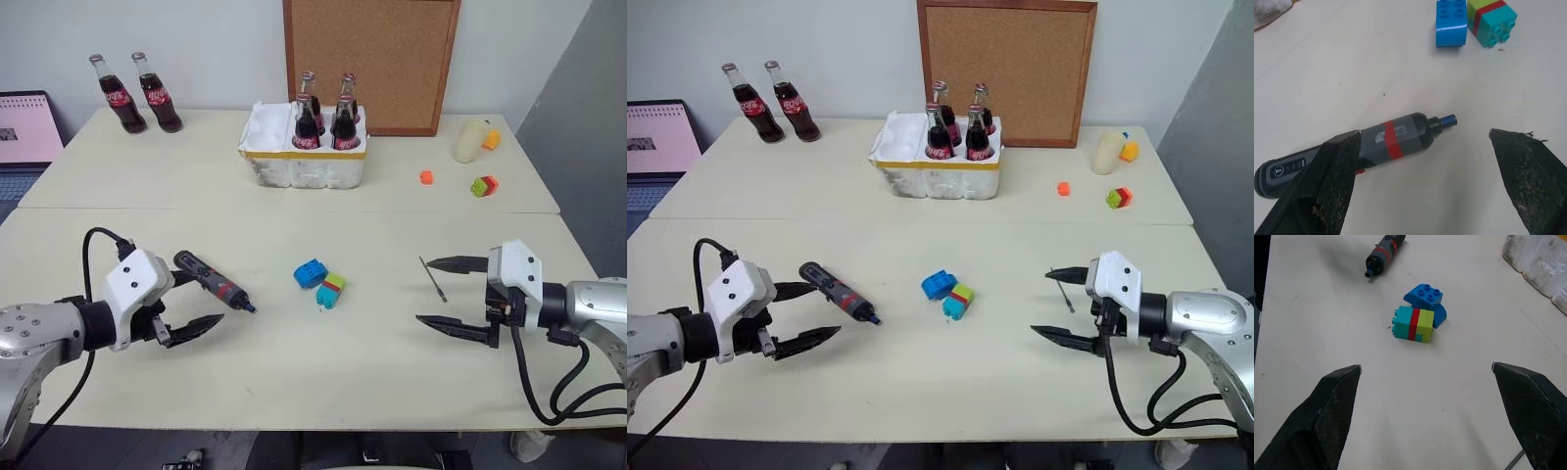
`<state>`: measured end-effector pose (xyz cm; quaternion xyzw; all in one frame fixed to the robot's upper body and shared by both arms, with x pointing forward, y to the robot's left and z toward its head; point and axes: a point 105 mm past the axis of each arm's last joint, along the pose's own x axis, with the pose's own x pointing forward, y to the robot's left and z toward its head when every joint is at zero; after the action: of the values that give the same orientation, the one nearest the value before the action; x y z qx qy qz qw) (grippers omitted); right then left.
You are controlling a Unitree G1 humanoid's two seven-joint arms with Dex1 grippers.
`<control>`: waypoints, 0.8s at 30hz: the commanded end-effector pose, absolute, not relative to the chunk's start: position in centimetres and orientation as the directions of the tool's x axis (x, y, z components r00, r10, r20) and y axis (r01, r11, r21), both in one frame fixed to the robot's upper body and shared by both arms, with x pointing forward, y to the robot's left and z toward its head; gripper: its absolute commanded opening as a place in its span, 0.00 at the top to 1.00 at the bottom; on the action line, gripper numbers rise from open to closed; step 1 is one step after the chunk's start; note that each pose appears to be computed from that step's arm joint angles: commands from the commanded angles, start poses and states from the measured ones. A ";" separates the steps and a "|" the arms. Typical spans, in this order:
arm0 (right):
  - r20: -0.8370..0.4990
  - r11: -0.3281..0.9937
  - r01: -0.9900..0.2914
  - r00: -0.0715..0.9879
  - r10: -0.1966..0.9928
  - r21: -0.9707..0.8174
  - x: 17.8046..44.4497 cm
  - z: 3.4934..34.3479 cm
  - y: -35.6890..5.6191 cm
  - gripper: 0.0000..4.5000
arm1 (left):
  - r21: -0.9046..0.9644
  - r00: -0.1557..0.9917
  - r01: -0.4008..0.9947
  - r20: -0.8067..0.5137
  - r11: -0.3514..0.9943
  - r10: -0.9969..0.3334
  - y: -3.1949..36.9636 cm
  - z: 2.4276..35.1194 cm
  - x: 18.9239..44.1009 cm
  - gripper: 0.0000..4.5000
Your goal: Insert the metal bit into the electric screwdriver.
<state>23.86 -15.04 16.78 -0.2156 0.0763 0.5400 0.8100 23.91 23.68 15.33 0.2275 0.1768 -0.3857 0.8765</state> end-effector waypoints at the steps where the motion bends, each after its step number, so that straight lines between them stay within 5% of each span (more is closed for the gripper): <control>1: -0.351 0.313 -0.899 0.412 0.841 -0.305 23.8 17.5 -15.2 0.00 | 0.296 0.639 0.764 -0.468 0.573 -0.610 23.5 16.1 23.9 0.03; 17: -0.318 0.385 -0.888 0.452 0.834 -0.251 23.8 18.3 -15.7 0.00 | 0.304 0.613 0.790 -0.414 0.532 -0.673 22.6 17.3 24.8 0.02; 24: -0.334 0.378 -0.894 0.442 0.833 -0.241 23.1 18.3 -15.3 0.00 | 0.387 0.615 0.789 -0.493 0.478 -0.616 24.0 17.6 25.0 0.02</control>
<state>23.60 -15.57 17.44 -0.1831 0.0920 0.5206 0.8288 24.82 23.49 16.81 0.2660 0.1521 -0.4205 0.8540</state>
